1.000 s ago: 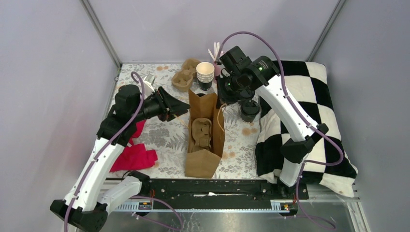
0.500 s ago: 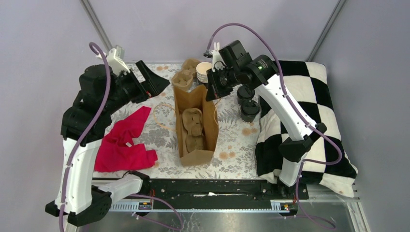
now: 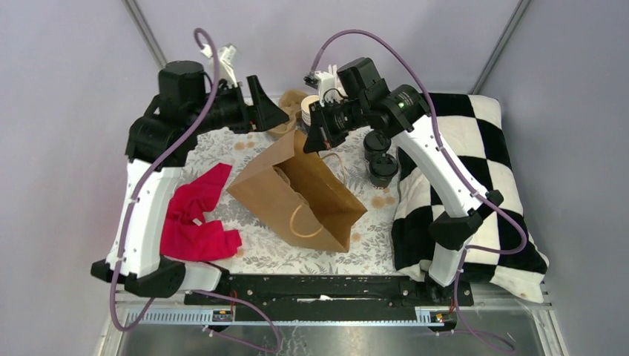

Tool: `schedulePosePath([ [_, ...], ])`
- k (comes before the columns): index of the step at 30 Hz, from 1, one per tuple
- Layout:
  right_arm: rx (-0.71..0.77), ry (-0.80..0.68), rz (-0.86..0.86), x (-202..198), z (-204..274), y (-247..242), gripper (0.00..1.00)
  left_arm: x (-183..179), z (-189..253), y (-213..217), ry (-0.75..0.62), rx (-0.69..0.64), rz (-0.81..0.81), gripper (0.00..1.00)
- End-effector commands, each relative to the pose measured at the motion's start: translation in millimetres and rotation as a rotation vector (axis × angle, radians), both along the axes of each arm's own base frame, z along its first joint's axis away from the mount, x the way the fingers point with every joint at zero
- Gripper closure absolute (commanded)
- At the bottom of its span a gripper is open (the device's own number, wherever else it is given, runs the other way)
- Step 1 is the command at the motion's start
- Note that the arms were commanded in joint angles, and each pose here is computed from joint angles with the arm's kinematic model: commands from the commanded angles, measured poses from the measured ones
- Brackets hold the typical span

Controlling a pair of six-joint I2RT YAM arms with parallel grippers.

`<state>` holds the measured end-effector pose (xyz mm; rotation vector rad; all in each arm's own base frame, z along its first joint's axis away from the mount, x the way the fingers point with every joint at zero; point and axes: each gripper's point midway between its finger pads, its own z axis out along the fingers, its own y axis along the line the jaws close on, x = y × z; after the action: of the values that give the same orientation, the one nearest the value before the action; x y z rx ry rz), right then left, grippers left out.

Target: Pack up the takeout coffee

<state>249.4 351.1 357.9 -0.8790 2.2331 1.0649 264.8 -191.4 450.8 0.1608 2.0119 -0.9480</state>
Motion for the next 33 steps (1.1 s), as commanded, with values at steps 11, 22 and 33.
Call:
schedulePosePath([
  [11,-0.049,0.123,-0.048,-12.4,-4.8,0.9,1.00,-37.8,-37.1,-24.3,0.015,0.267,-0.099,0.36],
  [22,-0.057,0.125,-0.051,-11.2,-9.6,1.1,1.00,-31.7,-48.7,-28.2,-0.060,0.392,-0.106,0.42],
  [33,-0.025,0.125,-0.079,-4.1,-2.0,8.2,1.00,-38.1,-72.8,-18.9,-0.063,0.623,-0.041,0.60],
])
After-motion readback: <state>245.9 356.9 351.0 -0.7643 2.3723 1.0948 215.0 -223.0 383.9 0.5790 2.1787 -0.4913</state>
